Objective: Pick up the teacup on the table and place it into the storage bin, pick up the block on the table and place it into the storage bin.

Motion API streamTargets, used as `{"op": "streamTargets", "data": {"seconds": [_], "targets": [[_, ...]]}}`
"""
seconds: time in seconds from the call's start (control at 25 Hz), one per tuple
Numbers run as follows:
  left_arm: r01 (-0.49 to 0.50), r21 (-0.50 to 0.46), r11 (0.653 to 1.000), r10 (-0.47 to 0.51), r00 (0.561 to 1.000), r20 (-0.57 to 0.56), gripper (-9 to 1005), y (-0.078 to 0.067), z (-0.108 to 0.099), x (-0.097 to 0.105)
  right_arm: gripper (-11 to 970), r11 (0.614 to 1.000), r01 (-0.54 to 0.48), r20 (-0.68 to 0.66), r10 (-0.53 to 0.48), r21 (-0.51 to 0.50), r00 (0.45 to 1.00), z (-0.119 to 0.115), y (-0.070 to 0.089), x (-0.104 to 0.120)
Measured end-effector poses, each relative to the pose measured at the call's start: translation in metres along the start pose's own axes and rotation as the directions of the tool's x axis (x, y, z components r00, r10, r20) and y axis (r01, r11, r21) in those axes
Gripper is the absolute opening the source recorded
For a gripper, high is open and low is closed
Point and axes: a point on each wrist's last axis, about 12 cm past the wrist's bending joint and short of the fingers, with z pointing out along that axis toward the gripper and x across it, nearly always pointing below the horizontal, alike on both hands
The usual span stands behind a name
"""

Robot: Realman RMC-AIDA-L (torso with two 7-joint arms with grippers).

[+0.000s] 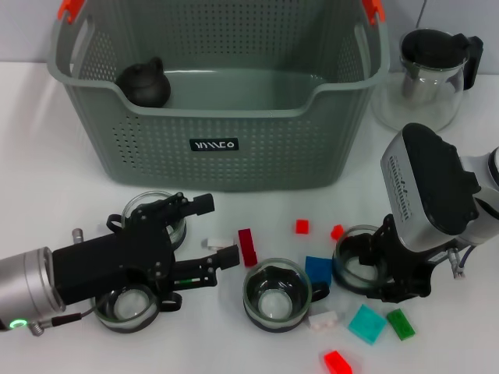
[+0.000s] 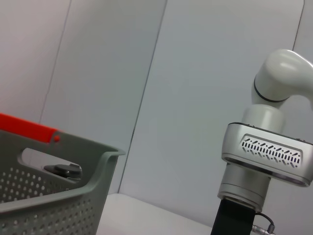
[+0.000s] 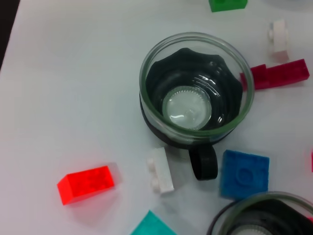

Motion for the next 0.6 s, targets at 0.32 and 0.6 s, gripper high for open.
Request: {"op": "streamTargets", "data": {"seconds": [0.32, 0.6], "targets": [[0.002, -0.006, 1.0, -0.002, 1.0, 0.0, 922, -0.0003, -0.002, 0.0007, 308, 1.0, -0.024, -0.043, 0.024, -0.013, 0.999, 0.0019, 0.0, -0.0022], [0.006, -0.01, 1.0, -0.006, 1.0, 0.001, 921, -0.0013, -0.0038, 0.002, 85, 0.999, -0.035, -0.027, 0.034, -0.024, 0.999, -0.0061, 0.0018, -0.0026]]}}
